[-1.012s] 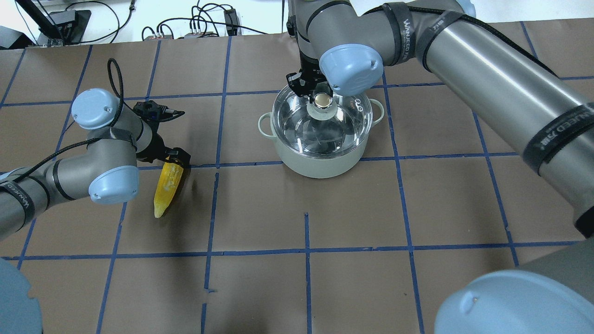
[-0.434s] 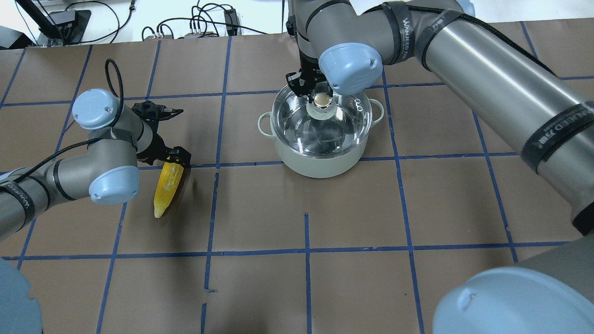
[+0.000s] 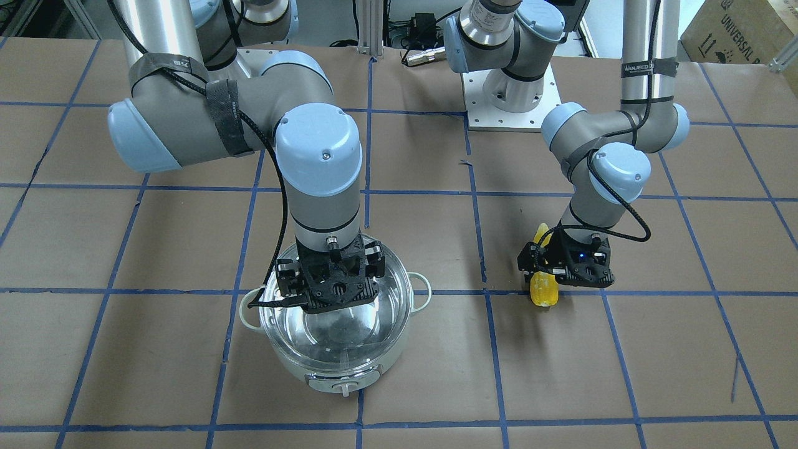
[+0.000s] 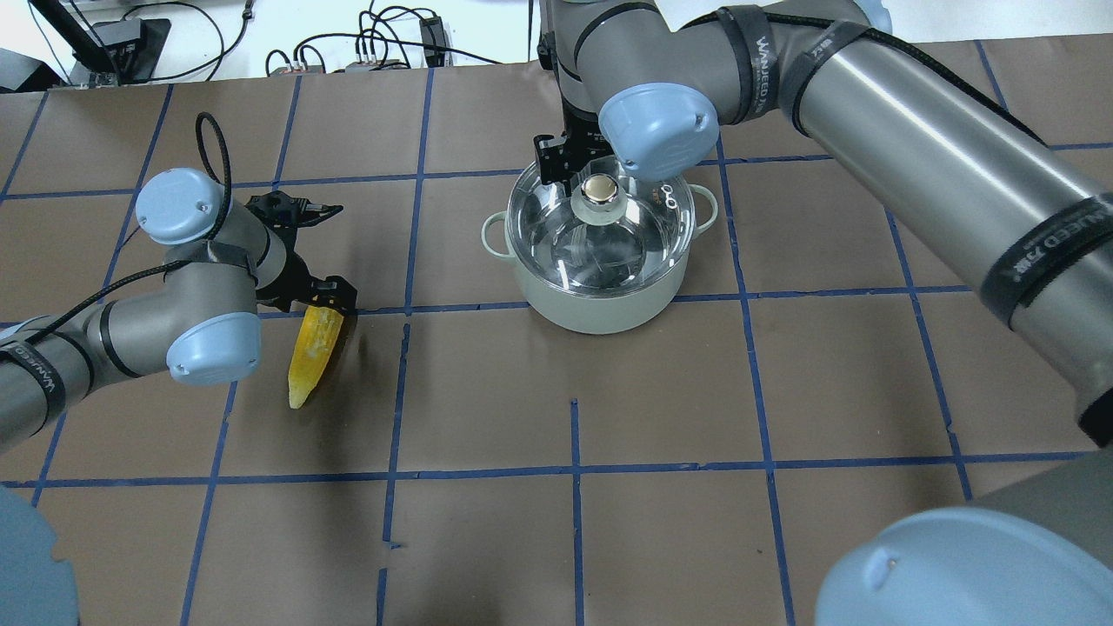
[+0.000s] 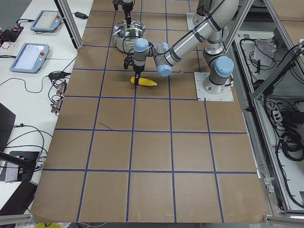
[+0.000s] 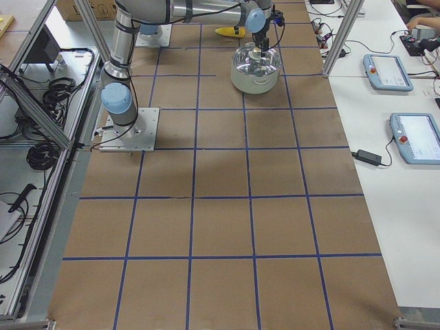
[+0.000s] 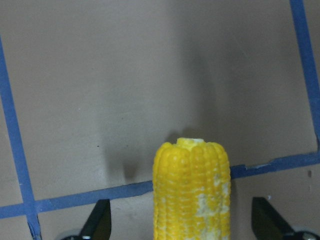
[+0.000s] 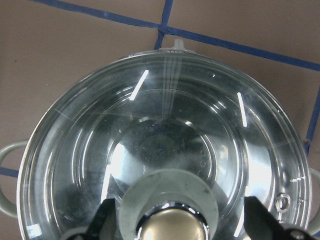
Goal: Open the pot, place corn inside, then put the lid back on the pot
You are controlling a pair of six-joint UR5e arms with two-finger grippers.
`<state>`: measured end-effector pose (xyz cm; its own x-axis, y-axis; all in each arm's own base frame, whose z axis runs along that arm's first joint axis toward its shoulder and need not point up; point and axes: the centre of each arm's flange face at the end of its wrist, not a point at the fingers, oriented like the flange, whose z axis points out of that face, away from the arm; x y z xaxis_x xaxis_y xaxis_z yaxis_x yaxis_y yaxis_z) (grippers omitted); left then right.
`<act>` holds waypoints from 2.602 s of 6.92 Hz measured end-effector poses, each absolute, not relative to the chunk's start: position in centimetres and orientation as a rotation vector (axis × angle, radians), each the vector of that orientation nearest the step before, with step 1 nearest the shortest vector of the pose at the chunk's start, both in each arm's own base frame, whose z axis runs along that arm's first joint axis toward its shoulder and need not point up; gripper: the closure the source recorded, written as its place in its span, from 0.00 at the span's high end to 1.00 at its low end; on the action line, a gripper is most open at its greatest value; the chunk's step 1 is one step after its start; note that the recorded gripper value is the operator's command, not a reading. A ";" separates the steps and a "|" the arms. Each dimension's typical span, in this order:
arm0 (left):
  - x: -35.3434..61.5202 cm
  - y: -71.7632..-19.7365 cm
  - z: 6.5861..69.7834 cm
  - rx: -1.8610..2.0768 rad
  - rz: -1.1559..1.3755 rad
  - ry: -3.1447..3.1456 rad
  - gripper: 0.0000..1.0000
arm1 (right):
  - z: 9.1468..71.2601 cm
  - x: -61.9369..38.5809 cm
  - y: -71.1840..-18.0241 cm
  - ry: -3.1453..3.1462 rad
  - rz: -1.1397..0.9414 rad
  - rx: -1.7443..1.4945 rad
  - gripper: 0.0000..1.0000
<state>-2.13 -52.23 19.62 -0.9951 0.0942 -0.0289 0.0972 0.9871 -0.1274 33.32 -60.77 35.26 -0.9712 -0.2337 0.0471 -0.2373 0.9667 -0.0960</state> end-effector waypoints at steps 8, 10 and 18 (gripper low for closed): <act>-2.1 -52.4 21.3 0.143 -0.250 3.089 0.18 | 35.3 33.3 -60.2 -3.075 0.149 0.386 0.27; -2.1 -52.3 21.6 0.140 -0.252 3.080 0.18 | 37.8 32.3 -61.4 -3.079 0.156 0.375 0.28; -13.3 -53.5 36.2 -0.206 -0.181 3.139 0.18 | 49.1 12.5 -64.9 -3.082 0.130 0.152 0.30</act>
<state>-13.27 -53.48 36.18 -0.9914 -0.1297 0.0169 -0.1308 0.9849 -0.1136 12.47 -64.95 49.13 -0.9938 -0.0956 0.0573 -0.1001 0.9916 -0.0815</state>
